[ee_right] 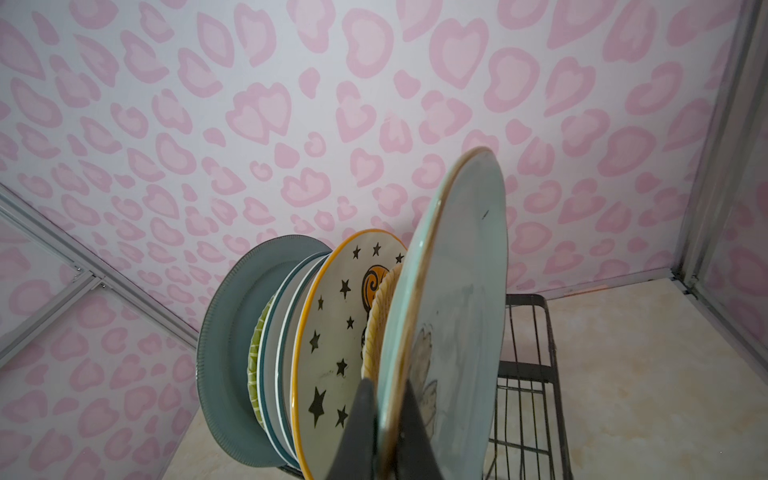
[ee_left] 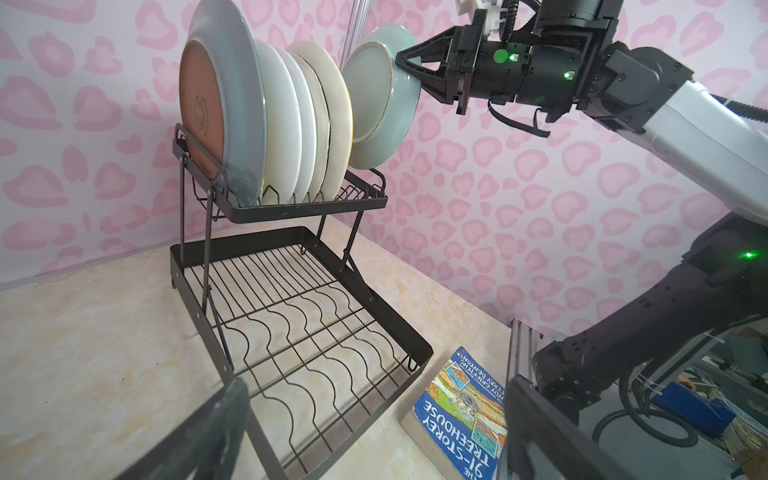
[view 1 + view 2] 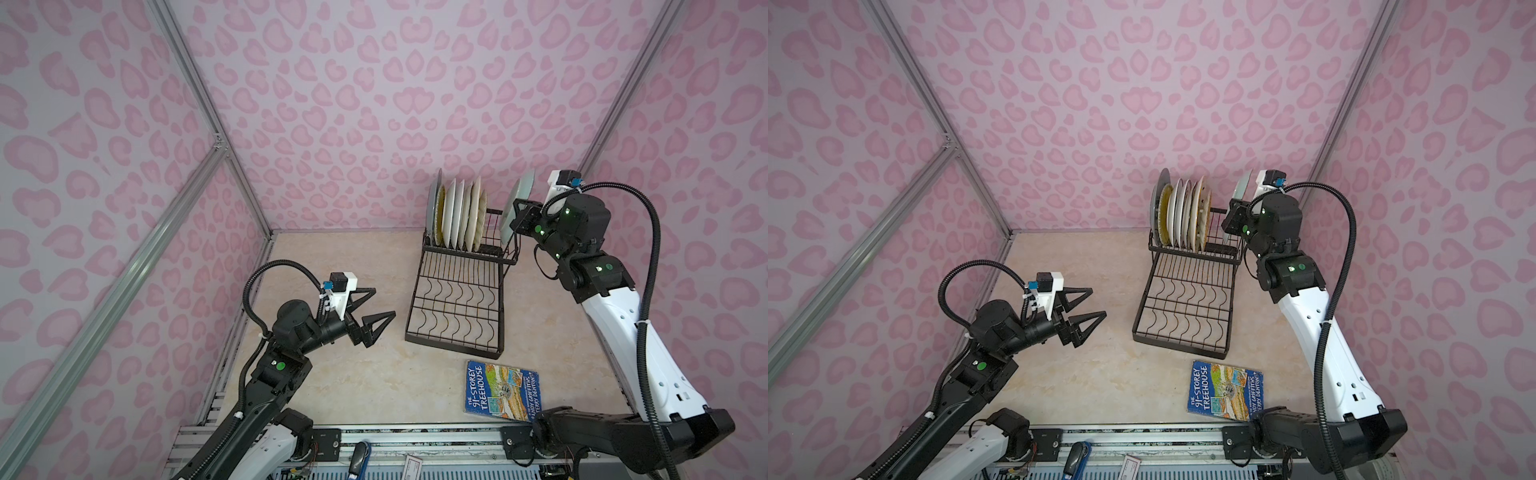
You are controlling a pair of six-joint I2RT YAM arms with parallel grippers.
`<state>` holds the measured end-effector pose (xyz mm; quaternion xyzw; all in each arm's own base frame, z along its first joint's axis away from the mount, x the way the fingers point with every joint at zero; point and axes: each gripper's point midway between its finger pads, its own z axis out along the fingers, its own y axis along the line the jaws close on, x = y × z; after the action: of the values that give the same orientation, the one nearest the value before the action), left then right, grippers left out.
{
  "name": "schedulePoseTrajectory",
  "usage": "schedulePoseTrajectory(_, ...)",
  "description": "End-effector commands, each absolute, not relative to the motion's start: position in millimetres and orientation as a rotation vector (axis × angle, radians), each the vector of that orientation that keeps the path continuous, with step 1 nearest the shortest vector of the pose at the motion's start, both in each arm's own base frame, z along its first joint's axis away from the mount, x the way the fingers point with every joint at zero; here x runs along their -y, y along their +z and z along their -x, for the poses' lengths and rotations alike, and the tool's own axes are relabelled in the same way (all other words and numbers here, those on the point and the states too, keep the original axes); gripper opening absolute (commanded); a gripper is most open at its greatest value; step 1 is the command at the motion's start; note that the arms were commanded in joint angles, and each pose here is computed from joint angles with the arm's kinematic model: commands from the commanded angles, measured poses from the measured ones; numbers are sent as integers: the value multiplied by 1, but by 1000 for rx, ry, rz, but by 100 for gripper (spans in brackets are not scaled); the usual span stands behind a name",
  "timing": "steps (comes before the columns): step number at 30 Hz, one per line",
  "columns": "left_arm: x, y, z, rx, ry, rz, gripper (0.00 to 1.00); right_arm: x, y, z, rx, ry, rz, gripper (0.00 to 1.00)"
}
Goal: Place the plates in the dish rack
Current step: 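Lift the teal plate to the upper tier with the right gripper while the left withdraws, then lower the teal plate into the upper-tier slot beside the wicker plate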
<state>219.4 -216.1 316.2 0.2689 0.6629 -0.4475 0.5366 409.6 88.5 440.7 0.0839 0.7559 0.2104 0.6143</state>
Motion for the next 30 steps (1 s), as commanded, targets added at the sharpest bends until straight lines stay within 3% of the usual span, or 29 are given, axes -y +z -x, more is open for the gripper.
schedulePoseTrajectory(1,219,323,-217,-1549,-1088,-661,98,-102,470,-417,-1633,595,-137,0)
schedulePoseTrajectory(30,220,320,-217,-1562,-1095,-666,98,-109,423,-451,-1813,648,-86,0)
